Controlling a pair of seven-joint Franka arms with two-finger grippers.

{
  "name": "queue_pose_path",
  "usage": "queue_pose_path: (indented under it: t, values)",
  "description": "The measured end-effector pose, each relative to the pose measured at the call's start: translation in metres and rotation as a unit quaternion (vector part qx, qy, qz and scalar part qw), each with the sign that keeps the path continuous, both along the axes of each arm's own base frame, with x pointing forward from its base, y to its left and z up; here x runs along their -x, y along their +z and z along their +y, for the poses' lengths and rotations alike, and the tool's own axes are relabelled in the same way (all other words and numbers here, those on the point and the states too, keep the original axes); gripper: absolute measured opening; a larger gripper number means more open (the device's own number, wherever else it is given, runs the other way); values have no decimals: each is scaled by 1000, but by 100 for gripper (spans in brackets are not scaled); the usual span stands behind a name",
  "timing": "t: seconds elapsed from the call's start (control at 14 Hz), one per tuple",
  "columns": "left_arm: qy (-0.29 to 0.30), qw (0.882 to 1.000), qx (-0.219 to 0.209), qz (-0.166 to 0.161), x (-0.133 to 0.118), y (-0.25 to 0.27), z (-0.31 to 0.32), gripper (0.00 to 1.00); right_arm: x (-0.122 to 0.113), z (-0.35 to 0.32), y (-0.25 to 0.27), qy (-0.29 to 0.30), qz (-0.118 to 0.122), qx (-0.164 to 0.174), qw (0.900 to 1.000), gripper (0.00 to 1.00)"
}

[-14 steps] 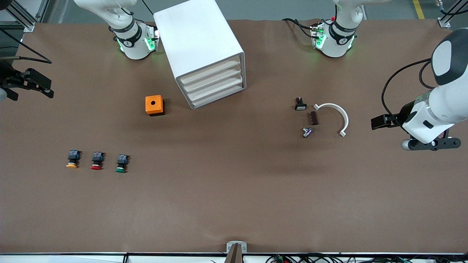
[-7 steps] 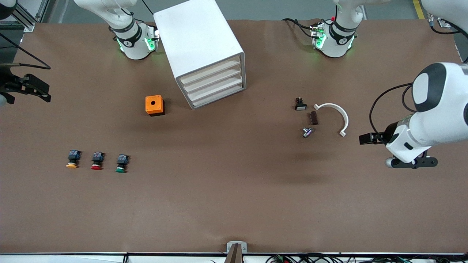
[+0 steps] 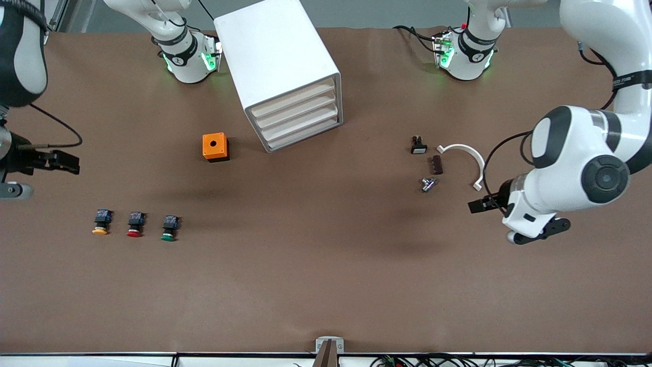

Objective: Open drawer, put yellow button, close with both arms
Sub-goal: 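Reach the left gripper to the drawer while the right gripper nears the yellow button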

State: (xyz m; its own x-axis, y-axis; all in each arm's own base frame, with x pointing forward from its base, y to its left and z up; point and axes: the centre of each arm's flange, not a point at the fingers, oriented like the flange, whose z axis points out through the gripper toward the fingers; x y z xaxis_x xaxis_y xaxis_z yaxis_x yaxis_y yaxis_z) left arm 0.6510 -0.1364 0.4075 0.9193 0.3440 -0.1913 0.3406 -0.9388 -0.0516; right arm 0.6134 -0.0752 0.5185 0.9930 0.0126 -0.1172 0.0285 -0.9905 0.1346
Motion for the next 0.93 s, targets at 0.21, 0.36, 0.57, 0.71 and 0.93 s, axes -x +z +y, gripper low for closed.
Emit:
queue_pose_path:
  t: [0.21,0.36,0.57,0.71,0.93]
  values:
    - [81,996,-26,16,7,-20,-41,100,-13,-43,-64,-19,-5,1,1000,100]
    - [148,988,-42,28,15,-33,-71,100,-15,-59,-108,-26,-1,0,1000,100]
    - [282,956,-48,68,31,-51,-117,100,-26,-83,-171,-34,-9,2,999,100]
    - [367,923,-53,102,40,-60,-142,100,-31,-93,-210,-35,-15,2,999,100]
    - [471,868,-65,140,53,-61,-171,100,-35,-104,-257,-37,-21,3,999,100]
